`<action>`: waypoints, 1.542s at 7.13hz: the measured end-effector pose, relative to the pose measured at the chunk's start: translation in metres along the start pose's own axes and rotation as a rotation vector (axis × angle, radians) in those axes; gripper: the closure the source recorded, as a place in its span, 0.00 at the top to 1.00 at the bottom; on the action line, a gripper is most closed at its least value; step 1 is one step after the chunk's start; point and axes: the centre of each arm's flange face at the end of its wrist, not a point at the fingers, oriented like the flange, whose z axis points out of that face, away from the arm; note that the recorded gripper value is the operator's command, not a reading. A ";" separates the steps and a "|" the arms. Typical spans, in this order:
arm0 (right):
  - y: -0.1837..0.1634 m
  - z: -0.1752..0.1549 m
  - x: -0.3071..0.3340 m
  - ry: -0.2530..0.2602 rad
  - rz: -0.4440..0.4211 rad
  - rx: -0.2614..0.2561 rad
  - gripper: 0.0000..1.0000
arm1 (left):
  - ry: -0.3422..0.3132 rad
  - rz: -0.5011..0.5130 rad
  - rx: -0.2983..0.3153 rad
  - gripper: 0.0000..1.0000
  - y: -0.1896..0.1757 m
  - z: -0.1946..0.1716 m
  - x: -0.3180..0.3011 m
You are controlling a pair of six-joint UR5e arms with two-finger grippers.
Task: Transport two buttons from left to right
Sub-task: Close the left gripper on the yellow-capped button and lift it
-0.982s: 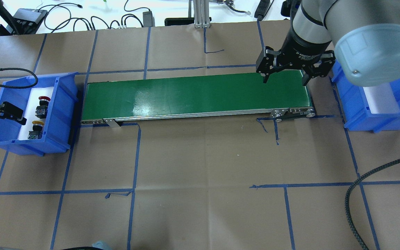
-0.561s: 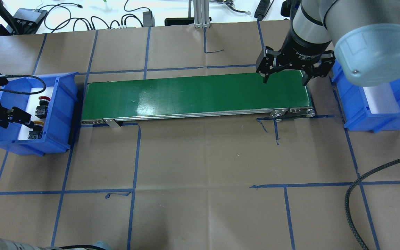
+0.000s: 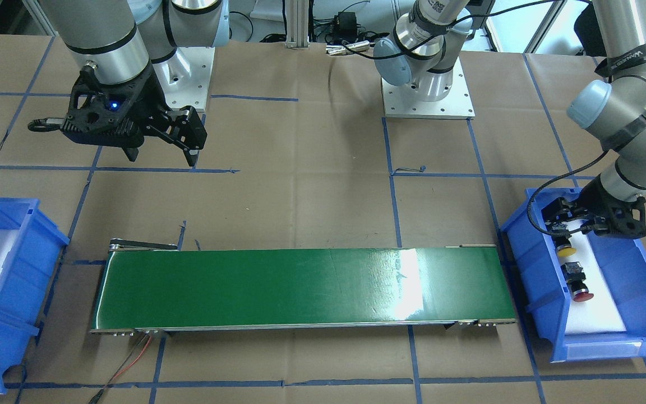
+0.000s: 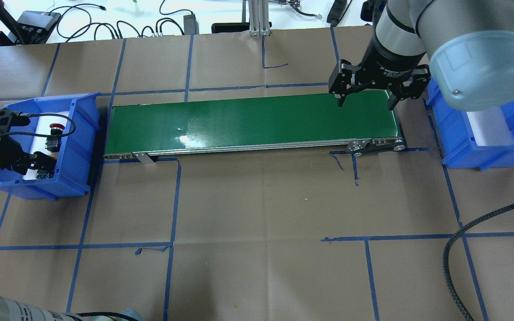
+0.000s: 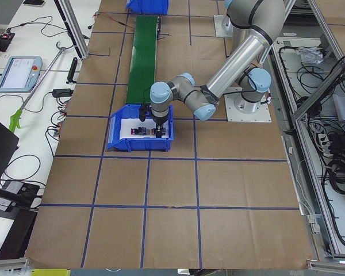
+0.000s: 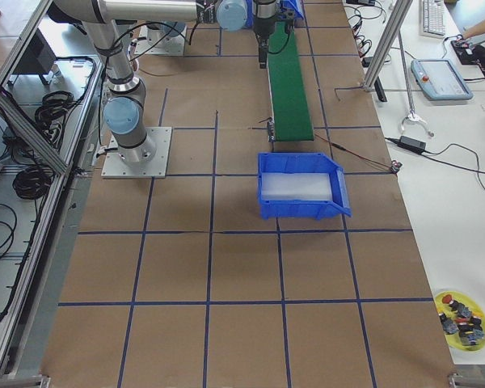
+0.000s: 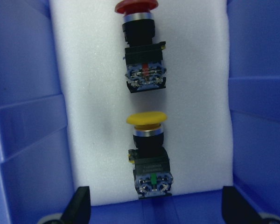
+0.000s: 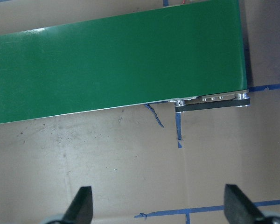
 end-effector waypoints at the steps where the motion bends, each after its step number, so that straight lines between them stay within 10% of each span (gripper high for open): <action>1: 0.000 0.000 0.000 0.000 0.000 -0.001 1.00 | -0.003 0.000 -0.001 0.99 0.002 0.007 0.001; 2: 0.000 0.000 0.000 0.000 0.000 -0.001 1.00 | -0.007 0.000 0.000 0.98 0.002 0.012 0.001; 7: 0.000 0.000 -0.001 -0.005 0.001 -0.001 1.00 | -0.015 -0.027 0.021 0.13 0.000 0.012 0.000; 11: 0.000 0.000 -0.001 -0.008 0.001 0.000 1.00 | -0.054 -0.045 0.067 0.06 -0.008 -0.019 -0.004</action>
